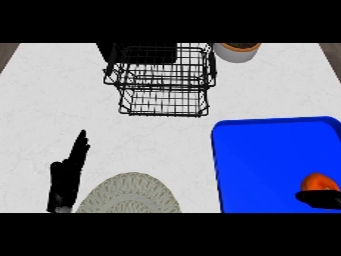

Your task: Pick the squash from the tray and place it in the tiered basket

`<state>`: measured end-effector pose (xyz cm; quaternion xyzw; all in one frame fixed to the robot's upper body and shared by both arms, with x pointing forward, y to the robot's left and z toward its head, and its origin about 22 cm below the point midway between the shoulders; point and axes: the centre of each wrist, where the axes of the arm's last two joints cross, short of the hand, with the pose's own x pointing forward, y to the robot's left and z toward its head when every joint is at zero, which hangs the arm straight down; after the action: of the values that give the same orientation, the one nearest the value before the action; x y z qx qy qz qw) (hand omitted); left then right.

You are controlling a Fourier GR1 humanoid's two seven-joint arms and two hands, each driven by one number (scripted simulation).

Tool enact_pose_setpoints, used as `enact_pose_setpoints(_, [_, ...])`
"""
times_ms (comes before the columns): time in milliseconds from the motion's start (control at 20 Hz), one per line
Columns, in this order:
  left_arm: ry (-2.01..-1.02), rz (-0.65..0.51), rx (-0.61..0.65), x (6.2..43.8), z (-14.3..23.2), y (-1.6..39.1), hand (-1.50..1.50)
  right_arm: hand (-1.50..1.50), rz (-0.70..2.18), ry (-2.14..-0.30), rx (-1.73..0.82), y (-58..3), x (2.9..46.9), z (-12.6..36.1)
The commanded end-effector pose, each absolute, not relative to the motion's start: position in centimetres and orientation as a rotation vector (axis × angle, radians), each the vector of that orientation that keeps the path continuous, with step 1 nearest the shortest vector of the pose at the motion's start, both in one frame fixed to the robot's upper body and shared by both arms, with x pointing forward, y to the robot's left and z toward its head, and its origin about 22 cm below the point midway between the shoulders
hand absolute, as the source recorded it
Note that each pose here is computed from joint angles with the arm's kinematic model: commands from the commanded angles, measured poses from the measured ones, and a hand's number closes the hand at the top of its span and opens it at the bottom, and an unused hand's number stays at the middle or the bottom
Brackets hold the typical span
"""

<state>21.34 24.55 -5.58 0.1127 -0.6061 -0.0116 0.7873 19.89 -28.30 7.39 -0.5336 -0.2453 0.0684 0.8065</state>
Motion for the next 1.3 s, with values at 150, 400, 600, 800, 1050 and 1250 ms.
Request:
enact_pose_setpoints(150, [-1.286,-0.025,0.273,21.9,-5.8,24.4,0.0,-1.5,0.159,-0.238,-1.076,-27.8,21.4,5.4])
enact_pose_setpoints(400, [-1.292,-0.023,0.254,20.5,-7.0,25.3,0.0,-1.5,0.156,-0.229,-1.039,-28.8,21.7,6.3])
enact_pose_setpoints(600, [-1.318,-0.008,0.258,21.2,-4.5,24.6,0.0,-1.5,0.159,-0.225,-1.04,-29.5,22.6,5.8])
enact_pose_setpoints(800, [-1.287,-0.018,0.247,21.7,-4.7,23.7,0.0,-1.5,0.18,-0.199,-1.012,-29.9,22.6,5.0])
enact_pose_setpoints(1050, [-1.287,-0.027,0.246,21.6,-5.2,24.5,0.0,-1.5,0.152,-0.174,-0.962,-30.4,22.0,4.2])
enact_pose_setpoints(1250, [-1.28,-0.027,0.254,19.9,-4.7,25.0,0.0,-1.5,0.132,-0.185,-0.942,-32.0,21.2,3.2])
